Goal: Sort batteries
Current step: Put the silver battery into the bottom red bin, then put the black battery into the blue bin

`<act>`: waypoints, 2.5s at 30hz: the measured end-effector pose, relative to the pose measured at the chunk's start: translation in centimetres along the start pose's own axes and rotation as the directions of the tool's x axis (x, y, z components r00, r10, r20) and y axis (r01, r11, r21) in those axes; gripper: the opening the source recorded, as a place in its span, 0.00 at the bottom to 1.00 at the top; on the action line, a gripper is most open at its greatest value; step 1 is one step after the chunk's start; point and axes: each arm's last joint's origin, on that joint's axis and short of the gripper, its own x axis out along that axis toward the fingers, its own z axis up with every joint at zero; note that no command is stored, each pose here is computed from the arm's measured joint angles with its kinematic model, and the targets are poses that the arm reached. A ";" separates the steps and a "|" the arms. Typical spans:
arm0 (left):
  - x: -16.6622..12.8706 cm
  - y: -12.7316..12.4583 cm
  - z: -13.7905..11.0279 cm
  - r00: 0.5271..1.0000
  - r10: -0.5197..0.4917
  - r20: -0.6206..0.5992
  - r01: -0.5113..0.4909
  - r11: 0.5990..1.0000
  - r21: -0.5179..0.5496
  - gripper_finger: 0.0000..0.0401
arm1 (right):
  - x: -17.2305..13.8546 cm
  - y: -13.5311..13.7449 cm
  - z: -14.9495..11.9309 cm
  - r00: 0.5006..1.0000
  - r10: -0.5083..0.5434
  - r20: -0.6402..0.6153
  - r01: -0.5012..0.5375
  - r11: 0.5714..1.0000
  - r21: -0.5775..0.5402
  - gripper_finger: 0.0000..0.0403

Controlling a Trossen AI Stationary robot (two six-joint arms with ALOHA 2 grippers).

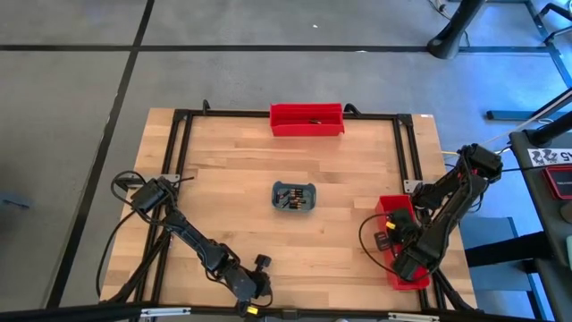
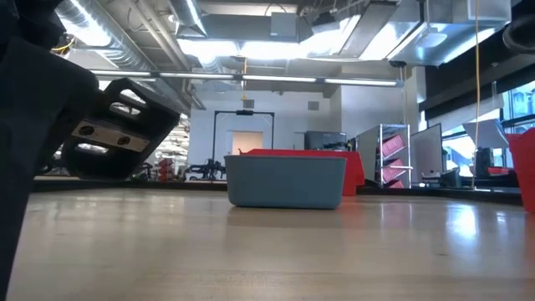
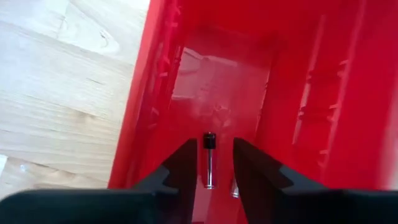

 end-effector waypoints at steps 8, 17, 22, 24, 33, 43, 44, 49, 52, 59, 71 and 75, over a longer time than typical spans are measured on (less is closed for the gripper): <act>-3.0 -3.4 4.1 0.982 0.043 0.183 -0.053 0.997 0.054 0.00 | -8.0 0.8 1.8 0.983 0.138 0.122 -0.128 0.988 -0.085 0.29; -11.0 -7.7 7.3 0.880 0.337 0.335 -0.350 0.937 -0.025 0.00 | -14.8 3.6 2.5 0.640 0.643 0.421 -0.562 0.765 -0.314 0.29; -13.6 -6.9 5.0 0.872 0.457 0.176 -0.427 0.885 -0.186 0.00 | -14.1 8.7 0.6 0.456 0.693 0.559 -0.513 0.717 -0.472 0.29; -13.7 -5.1 4.3 0.829 0.551 0.093 -0.507 0.812 -0.289 0.00 | -12.7 11.6 0.0 0.479 0.679 0.557 -0.453 0.734 -0.505 0.29; -12.9 7.3 1.3 0.513 0.690 -0.510 -0.844 0.513 -0.155 0.00 | -2.0 25.8 3.1 0.668 0.725 0.170 -0.408 0.547 -0.731 0.35; -14.7 12.5 -4.0 0.287 0.638 -0.715 -0.889 0.455 0.050 0.00 | 4.2 32.4 8.9 0.385 0.916 -0.111 -0.473 0.093 -0.876 0.56; -15.2 12.0 -4.4 0.272 0.657 -0.703 -0.901 0.431 0.054 0.00 | 4.9 32.5 9.1 0.401 0.910 -0.106 -0.444 0.092 -0.892 0.57; -16.6 8.3 -6.1 0.465 0.699 -0.543 -0.873 0.463 -0.152 0.00 | 6.5 32.8 10.4 0.419 0.905 -0.068 -0.365 0.099 -0.926 0.56; -16.9 6.0 -7.0 0.643 0.645 -0.413 -0.766 0.536 -0.354 0.00 | 6.9 33.0 10.8 0.417 0.907 -0.059 -0.351 0.100 -0.931 0.56; -17.7 2.9 -7.7 0.783 0.551 -0.289 -0.587 0.500 -0.637 0.00 | 6.3 33.6 11.0 0.302 0.952 -0.046 -0.320 0.055 -0.946 0.56; -18.0 0.7 -8.3 0.840 0.494 -0.226 -0.503 0.551 -0.666 0.00 | 8.2 34.7 9.6 0.230 0.966 -0.121 -0.376 -0.026 -0.926 0.56; -18.3 -0.1 -8.7 0.854 0.474 -0.216 -0.484 0.571 -0.663 0.00 | 8.6 36.0 8.6 0.236 0.969 -0.071 -0.322 0.009 -0.947 0.56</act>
